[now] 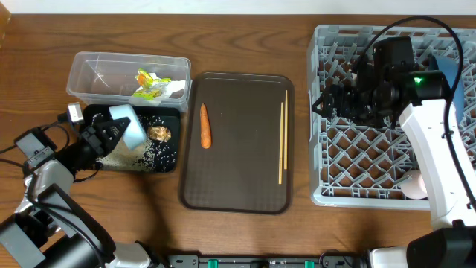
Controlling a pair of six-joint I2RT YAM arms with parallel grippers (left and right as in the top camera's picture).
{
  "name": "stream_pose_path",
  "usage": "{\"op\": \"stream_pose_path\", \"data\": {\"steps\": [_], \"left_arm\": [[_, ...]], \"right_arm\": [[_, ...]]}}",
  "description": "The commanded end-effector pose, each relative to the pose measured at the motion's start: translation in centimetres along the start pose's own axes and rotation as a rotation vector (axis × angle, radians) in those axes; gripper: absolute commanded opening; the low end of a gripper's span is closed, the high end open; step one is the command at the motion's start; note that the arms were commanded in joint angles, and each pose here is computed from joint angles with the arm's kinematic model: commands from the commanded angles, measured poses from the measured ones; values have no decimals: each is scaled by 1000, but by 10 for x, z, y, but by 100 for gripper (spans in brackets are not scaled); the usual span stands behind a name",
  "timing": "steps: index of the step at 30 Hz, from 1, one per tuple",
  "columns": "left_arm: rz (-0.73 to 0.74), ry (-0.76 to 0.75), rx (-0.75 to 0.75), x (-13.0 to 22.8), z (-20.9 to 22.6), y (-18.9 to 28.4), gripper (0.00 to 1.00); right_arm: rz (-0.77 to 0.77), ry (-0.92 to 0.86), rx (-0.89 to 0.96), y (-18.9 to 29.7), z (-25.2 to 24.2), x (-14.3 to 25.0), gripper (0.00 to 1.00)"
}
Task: Sort waste into correct bins and load items into the dishwasher rack
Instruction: 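Tip the white bowl over the black tray with the left gripper, emptying rice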
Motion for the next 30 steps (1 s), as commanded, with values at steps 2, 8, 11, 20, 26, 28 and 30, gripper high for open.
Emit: {"op": "stream_pose_path", "data": {"steps": [2,8,11,20,26,28,30], "left_arm": [[17,28,62,5,-6,-2,6],[8,109,-28,4,9,-4,7],[27,25,45,7,-3,-6,6],[19,65,-22,5,8,-8,6],[43,93,63,7,-6,-10,6],[55,44,82,10,-11,-12,6],[31,28,-37,7,9,-13,6]], "right_arm": [[-6,7,-14,2,5,-1,96],[-7,7,-14,2,5,-1,96],[4,4,-12,2,4,2,96],[-6,7,-14,2,5,-1,96],[-2,6,-12,2,4,0,96],[3,5,-12,2,4,1,96],[-4,7,-13,2,5,0,96]]}}
Point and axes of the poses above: each gripper's point midway between its finger pads, its own y axis back along the fingers, its own z axis along the line the jaws close on, x = y × z, the point moved 1 cm from there along y, back along the fingers, and after that the axes turned 6 degrees about y, right-handed, at the moved point
